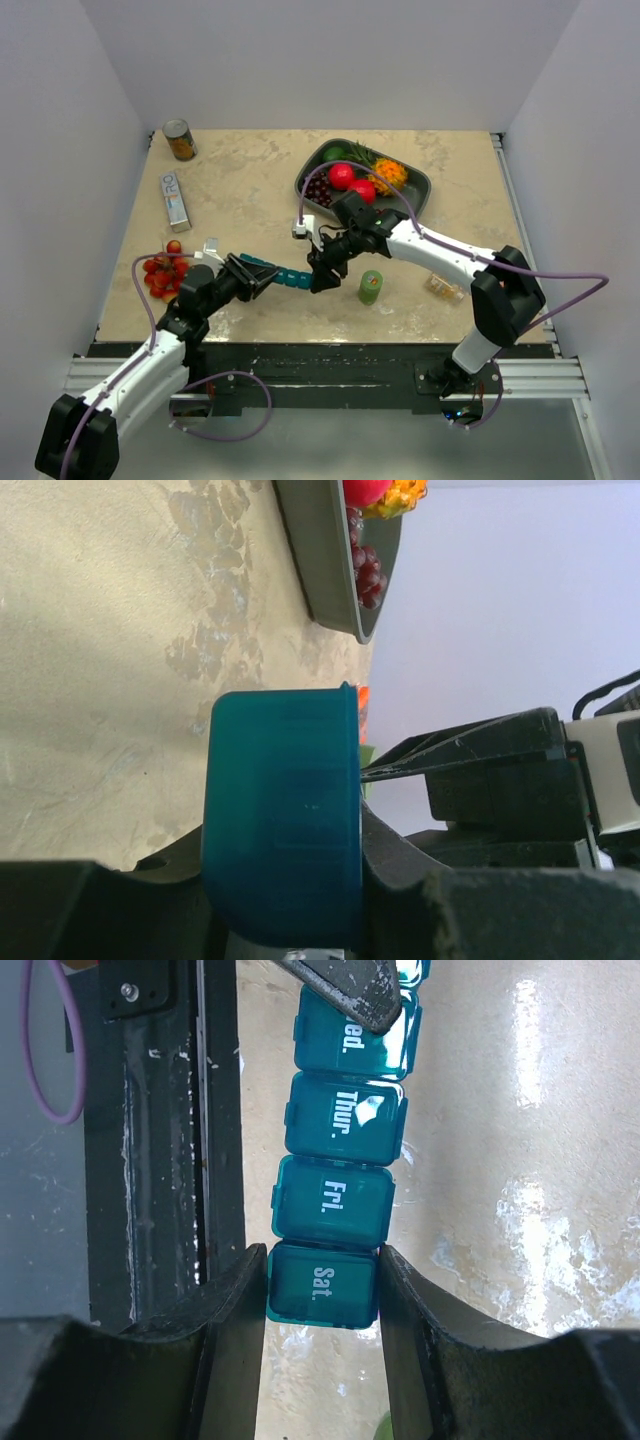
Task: Sort the pills into containers
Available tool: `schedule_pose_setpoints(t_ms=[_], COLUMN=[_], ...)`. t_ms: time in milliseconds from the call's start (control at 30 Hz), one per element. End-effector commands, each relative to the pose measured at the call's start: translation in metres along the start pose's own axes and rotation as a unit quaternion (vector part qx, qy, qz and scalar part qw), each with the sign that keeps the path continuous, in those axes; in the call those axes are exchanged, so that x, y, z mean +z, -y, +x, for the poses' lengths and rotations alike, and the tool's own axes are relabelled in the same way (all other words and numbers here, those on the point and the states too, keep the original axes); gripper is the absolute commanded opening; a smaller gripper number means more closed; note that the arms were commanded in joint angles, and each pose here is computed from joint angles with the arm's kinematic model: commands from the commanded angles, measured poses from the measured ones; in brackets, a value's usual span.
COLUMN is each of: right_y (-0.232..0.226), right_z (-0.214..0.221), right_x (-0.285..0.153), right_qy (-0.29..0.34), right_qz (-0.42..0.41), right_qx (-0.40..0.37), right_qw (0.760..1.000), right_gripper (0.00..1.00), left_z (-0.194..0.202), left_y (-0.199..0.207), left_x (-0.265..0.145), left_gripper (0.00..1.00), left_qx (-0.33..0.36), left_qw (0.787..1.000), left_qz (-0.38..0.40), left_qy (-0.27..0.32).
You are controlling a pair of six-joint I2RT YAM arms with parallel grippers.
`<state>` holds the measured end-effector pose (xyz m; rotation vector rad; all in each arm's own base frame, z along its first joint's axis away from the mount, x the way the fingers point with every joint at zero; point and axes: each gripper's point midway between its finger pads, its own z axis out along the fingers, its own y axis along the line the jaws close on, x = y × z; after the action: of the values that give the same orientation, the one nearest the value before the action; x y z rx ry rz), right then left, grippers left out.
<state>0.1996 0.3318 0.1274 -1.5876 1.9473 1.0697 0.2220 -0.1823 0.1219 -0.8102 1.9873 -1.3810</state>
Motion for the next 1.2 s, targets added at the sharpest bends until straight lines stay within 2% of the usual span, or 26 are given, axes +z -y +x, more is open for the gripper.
schedule_pose_setpoints(t_ms=[0, 367, 500, 633, 933, 1067, 1100, 1167], right_y=[-0.002, 0.002, 0.007, 0.012, 0.032, 0.009, 0.003, -0.012], right_z=[-0.016, -0.015, -0.015, -0.015, -0.013, -0.012, -0.012, -0.005], right_x=[-0.014, -0.018, -0.022, -0.026, -0.031, -0.025, -0.024, -0.009], right_qy=[0.029, 0.037, 0.04, 0.043, 0.037, 0.035, 0.031, 0.01], right_qz=[-0.023, -0.035, -0.028, -0.016, 0.045, 0.003, -0.001, -0.005], right_qx=[-0.009, 0.01, 0.014, 0.016, 0.02, -0.008, -0.027, -0.052], right_qw=[0.999, 0.999, 0.999, 0.999, 0.998, 0.999, 0.999, 0.999], right_gripper=[0.27, 0.29, 0.38, 0.52, 0.54, 0.69, 0.76, 0.8], left_z=[-0.007, -0.003, -0.002, -0.001, 0.004, 0.006, 0.007, 0.007], left_y=[-0.02, -0.031, -0.03, -0.028, -0.034, -0.036, -0.039, -0.037], left_x=[0.002, 0.002, 0.002, 0.002, 0.003, 0.003, 0.002, 0.003], left_gripper=[0.0, 0.0, 0.0, 0.0, 0.0, 0.0, 0.0, 0.0], left_qx=[0.08, 0.105, 0.107, 0.105, 0.088, 0.061, 0.054, 0.038], left_qw=[0.995, 0.993, 0.993, 0.993, 0.995, 0.997, 0.997, 0.998], left_qz=[-0.051, -0.057, -0.055, -0.049, -0.048, -0.047, -0.051, -0.046], left_qy=[0.009, -0.003, -0.005, -0.008, -0.016, -0.016, -0.017, -0.016])
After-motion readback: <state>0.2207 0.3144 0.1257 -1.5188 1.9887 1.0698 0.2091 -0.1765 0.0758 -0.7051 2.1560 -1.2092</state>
